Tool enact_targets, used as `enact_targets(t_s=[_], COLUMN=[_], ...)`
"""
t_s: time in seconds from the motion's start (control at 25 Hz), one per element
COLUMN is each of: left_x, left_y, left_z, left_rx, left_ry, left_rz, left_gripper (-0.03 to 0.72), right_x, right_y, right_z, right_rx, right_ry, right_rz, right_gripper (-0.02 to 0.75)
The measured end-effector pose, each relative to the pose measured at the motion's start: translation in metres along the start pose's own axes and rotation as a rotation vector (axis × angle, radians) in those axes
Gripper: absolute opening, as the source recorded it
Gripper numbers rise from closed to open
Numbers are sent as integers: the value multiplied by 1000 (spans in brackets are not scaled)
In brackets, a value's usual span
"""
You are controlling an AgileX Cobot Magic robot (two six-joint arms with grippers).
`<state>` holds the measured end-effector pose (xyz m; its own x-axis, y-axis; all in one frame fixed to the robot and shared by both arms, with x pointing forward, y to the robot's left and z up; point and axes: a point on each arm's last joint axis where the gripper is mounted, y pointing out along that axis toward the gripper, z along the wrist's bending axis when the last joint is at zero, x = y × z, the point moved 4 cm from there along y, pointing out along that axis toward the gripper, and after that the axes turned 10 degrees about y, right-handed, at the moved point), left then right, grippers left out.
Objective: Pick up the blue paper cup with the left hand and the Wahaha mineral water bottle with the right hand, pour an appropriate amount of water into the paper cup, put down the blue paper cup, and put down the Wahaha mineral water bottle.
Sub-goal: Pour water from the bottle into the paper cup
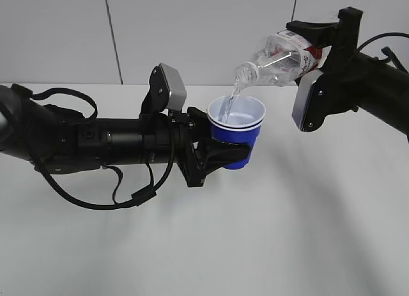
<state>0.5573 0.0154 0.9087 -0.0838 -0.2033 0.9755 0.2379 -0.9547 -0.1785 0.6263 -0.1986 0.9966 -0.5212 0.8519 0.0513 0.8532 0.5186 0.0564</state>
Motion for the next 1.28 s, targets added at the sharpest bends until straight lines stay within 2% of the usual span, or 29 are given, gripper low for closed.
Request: enact_targets(t_s=[1.28], left_x=[0], left_y=[0], left_z=[-1], left_rx=[-4], left_ry=[1], left_rz=[-5], left_gripper=[425], right_x=[2], right_y=[0], right_z=[-1], right_rx=[-6], right_ry=[-30], right_rz=[-12], right_gripper=[469])
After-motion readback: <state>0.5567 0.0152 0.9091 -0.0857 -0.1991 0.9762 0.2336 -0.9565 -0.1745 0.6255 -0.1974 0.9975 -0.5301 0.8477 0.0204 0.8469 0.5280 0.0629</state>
